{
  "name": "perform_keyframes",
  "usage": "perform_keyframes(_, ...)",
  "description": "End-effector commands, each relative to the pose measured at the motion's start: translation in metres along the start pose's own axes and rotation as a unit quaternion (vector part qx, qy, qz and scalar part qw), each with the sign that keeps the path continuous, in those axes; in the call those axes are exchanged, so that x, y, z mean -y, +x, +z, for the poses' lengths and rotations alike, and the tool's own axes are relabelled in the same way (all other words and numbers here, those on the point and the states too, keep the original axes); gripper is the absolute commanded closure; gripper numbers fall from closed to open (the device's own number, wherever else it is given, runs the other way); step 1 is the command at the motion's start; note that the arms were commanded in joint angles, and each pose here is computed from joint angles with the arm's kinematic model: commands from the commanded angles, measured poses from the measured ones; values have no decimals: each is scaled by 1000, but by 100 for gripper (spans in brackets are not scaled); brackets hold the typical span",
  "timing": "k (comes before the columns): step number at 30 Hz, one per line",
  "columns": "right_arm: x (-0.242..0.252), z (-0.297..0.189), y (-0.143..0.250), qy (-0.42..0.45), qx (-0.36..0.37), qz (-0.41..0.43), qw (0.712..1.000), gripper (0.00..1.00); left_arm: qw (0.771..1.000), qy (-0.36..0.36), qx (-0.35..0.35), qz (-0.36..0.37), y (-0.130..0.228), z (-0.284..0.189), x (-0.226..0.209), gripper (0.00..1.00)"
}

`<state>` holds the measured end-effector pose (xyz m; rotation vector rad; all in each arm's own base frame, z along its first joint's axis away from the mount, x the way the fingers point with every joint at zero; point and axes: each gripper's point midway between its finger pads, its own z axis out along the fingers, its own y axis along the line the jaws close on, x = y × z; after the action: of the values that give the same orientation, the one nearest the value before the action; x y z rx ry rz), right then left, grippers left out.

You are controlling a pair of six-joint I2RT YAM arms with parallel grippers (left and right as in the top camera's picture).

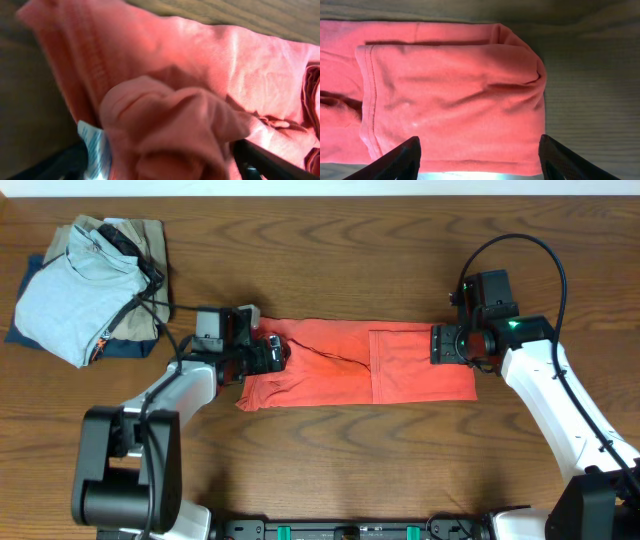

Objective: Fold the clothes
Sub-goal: 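Lift the left end with the left gripper and fold it rightward over the bundle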

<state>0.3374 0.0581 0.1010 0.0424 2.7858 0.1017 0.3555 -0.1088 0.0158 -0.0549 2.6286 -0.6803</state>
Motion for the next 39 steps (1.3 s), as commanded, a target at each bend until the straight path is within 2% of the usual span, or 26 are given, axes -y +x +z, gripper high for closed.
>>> perform_keyframes(1,-1,-1,-2,-5,2,-6,1000,26,997,-9,-78,-17,48,23,-12,20)
perform_keyframes(3,-1,-1,-1,-4,0,-5,1000,26,996,-11,-89,-20,53,24,-12,40)
perform_keyframes(5,0,-1,1,-3,-4,-6,1000,26,995,-13,-93,-24,55,23,-13,71)
perform_keyframes(7,1,-1,2,-1,-7,-5,1000,26,995,-15,-93,-28,55,22,-15,85)
perform_keyframes(9,5,-2,3,10,-7,-4,1000,26,995,-17,-91,-34,53,19,-18,92)
perform_keyframes(11,13,-2,3,29,-7,-3,1000,27,995,-35,-83,-52,48,13,-26,94)
perform_keyframes(15,22,-2,6,44,-16,5,999,26,989,-118,-44,-81,19,-15,-59,94)
perform_keyframes(20,31,-3,6,48,-17,18,999,26,970,-213,2,-116,-19,-69,-92,94)
perform_keyframes(23,37,-3,6,51,-17,25,998,26,967,-221,12,-122,-37,-91,-89,94)
perform_keyframes(27,40,-3,6,52,-18,29,998,26,971,-214,8,-110,-56,-111,-63,94)
perform_keyframes(30,40,-3,7,52,-19,29,998,26,982,-173,-12,-80,-61,-111,-20,94)
perform_keyframes(39,40,-3,10,53,-25,29,998,25,997,-68,-38,14,-36,-68,116,94)
